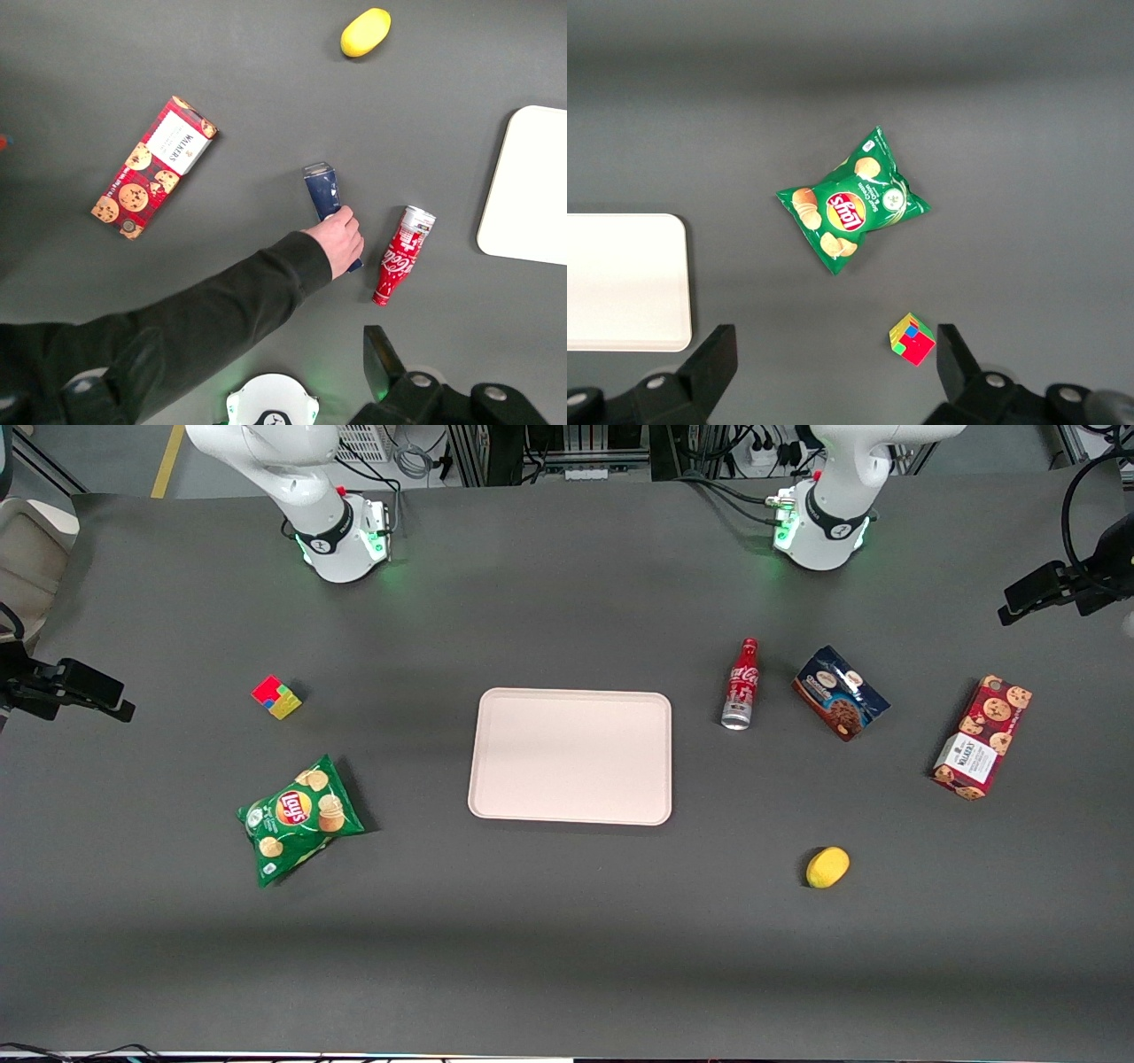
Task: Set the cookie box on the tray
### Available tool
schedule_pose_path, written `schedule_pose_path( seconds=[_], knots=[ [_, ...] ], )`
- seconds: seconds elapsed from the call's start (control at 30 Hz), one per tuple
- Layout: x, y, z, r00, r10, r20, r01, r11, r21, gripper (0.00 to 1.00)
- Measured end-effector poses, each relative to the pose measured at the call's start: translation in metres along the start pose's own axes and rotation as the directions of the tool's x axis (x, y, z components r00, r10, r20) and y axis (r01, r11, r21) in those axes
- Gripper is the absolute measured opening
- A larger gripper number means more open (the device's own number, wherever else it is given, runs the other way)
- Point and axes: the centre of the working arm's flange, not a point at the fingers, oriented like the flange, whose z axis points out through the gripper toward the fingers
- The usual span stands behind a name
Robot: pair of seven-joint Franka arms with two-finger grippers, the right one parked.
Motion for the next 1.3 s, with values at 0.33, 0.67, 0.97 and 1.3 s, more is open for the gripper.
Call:
schedule_pose_path(
  seconds=[0.33,0.67,0.97,1.3],
  knots=[
    [0.000,-0.003,0.003,1.000,-0.008,0.015,0.008,1.000,0.001,1.00],
    [-0.003,-0.012,0.004,0.999,-0.026,0.042,0.026,1.000,0.000,1.00],
    [-0.004,-0.014,0.001,0.999,-0.030,0.039,0.030,1.000,-0.002,1.00],
    [-0.005,-0.015,0.002,0.998,-0.033,0.050,0.033,0.999,-0.002,1.00]
  ],
)
